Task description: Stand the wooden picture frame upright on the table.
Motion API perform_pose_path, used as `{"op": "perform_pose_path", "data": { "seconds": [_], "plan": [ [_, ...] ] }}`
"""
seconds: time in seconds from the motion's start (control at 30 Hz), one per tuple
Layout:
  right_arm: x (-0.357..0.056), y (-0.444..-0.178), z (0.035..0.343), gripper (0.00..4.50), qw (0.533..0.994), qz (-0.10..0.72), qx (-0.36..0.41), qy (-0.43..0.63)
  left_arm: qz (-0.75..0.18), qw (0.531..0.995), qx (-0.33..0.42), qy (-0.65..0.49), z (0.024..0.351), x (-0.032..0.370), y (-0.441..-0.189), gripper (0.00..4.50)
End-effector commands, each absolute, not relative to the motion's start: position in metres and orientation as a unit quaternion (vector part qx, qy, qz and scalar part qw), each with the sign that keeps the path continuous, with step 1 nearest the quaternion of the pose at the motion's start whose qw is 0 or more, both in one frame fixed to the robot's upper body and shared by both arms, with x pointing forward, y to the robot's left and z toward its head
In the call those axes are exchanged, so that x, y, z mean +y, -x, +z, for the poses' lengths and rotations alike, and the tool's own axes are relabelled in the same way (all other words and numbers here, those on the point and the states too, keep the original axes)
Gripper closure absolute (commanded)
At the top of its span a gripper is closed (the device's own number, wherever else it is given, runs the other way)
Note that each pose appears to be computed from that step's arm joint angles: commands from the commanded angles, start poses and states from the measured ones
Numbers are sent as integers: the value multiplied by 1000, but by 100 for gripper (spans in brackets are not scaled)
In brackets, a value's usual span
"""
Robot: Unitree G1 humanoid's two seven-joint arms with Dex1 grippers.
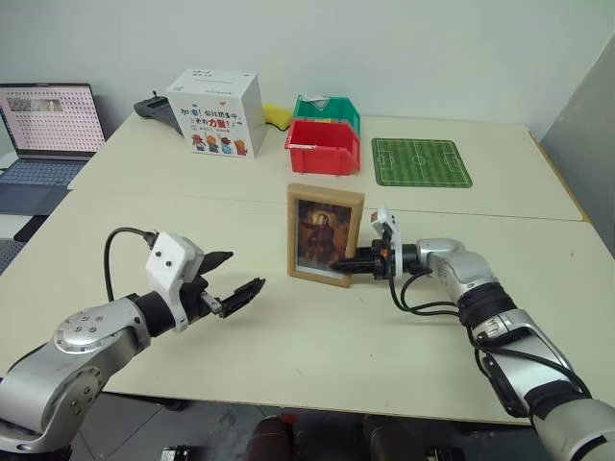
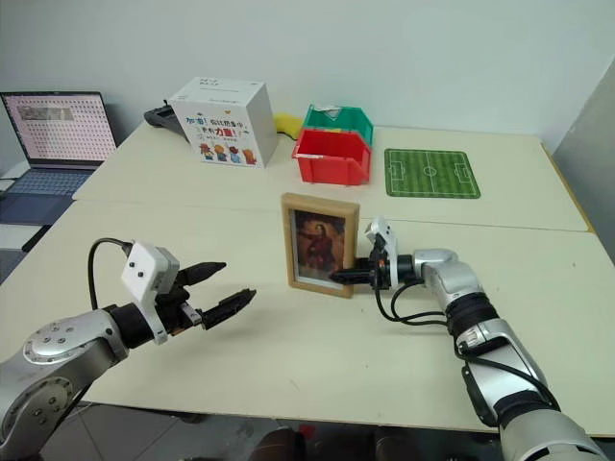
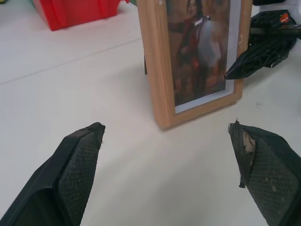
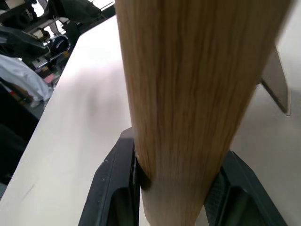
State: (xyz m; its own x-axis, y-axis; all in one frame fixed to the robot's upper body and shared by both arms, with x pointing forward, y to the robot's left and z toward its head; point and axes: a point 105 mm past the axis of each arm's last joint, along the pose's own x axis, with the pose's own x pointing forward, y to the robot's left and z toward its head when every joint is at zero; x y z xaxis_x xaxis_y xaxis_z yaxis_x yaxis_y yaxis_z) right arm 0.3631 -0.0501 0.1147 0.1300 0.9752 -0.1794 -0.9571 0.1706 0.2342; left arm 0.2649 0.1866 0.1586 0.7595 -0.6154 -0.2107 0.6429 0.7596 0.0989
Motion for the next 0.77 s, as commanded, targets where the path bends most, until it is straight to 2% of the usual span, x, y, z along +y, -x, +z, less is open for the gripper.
{"op": "perform_pose_path", "data": {
  "seconds": [0.03, 0.2, 0.37, 0.53, 0.63, 0.77],
  "plan": [
    [-49, -369, 122, 266, 758, 637, 132, -37, -350, 930, 61, -92, 165, 184, -266, 0],
    [-60, -369, 121, 126, 773, 624, 116, -12, -356, 929, 54, -81, 169, 181, -273, 0],
    [-107, -363, 117, 1, 806, 579, 107, 64, -331, 939, 57, -68, 172, 191, -289, 0],
    [-146, -344, 145, 1, 842, 518, 89, 123, -309, 947, 72, -52, 178, 210, -299, 0],
    [-146, -325, 170, 1, 860, 488, 67, 133, -321, 943, 74, -49, 185, 214, -304, 0],
    [-137, -311, 176, 1, 873, 464, 62, 135, -347, 932, 85, -60, 183, 208, -309, 0]
  ]
}}
